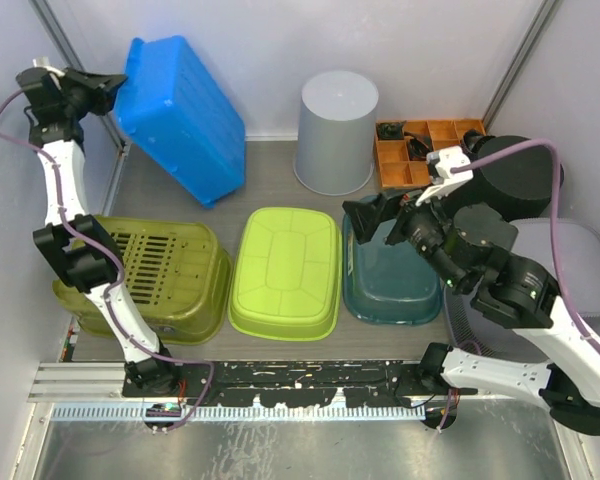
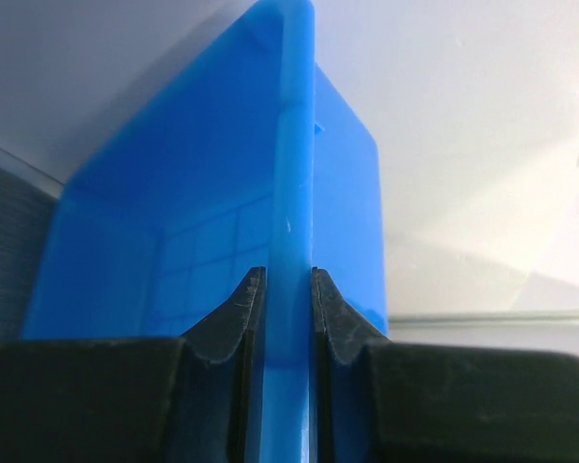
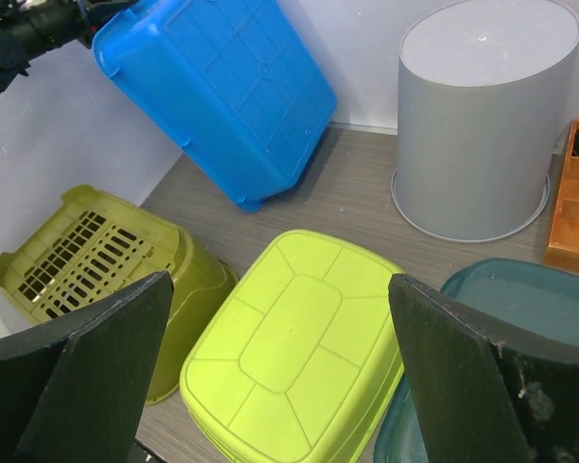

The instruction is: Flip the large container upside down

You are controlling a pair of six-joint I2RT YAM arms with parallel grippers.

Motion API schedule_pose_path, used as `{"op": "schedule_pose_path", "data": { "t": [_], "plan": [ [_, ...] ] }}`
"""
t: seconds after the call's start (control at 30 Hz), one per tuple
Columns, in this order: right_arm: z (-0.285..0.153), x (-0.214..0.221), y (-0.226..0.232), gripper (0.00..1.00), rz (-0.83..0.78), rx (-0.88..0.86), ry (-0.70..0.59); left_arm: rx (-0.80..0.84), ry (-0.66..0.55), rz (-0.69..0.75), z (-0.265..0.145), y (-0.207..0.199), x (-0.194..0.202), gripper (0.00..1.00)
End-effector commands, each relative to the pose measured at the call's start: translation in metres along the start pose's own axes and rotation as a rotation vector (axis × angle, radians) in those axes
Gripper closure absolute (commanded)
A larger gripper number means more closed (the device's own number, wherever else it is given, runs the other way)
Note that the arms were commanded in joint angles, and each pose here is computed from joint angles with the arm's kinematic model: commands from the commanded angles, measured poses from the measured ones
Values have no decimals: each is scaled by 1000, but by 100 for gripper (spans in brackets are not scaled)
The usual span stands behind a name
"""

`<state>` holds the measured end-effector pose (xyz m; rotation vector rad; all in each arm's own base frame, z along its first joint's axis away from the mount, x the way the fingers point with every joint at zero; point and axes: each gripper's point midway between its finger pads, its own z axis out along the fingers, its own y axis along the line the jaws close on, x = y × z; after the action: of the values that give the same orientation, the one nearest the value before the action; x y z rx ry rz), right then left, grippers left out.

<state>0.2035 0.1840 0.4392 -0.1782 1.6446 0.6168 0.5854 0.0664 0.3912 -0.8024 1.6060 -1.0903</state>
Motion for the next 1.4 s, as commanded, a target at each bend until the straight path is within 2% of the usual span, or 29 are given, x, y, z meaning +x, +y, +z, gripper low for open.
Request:
{"op": "schedule_pose_path", "data": {
  "t": [0.0,0.1,0.3,0.5,0.57,0.6,0.8,0.9,0.93,0.97,1.0,1.07,1.1,1.13,1.17,1.37],
  "plan": [
    [12,-14,10,0,7,-12,-50,-83,-16,-9,-9,70,-23,100],
    [20,-11,16,0,-2,-24,-38,-160,-12,40,-19,104,-33,100],
    [30,-6,23,0,-7,-44,-33,-325,145,102,-31,159,-4,100],
    [34,-3,27,0,-3,-55,-34,-590,325,362,-35,216,38,99],
    [34,-2,27,0,-1,-54,-34,-679,373,436,-38,236,44,94],
    [34,-1,26,0,1,-53,-34,-695,420,490,-31,238,61,91],
    [28,1,25,0,20,-69,-38,-838,517,648,-35,284,72,89],
    [24,3,20,0,37,-53,-44,-877,567,678,-41,297,79,73],
    [23,4,20,0,41,-57,-43,-890,576,697,-42,298,79,66],
    [22,6,20,0,47,-60,-36,-910,584,715,-45,299,78,53],
    [22,8,22,0,59,-66,-26,-926,594,737,-48,294,78,41],
    [23,13,22,0,73,-58,-4,-939,594,803,-52,274,75,24],
    [24,15,20,0,87,-46,2,-943,576,840,-53,260,69,16],
    [24,15,18,0,104,-29,3,-932,543,878,-54,241,63,14],
    [23,16,15,0,125,-10,0,-916,496,920,-56,219,54,3],
    [15,12,5,0,182,15,-44,-796,112,1147,-92,62,-5,1]
  ]
}}
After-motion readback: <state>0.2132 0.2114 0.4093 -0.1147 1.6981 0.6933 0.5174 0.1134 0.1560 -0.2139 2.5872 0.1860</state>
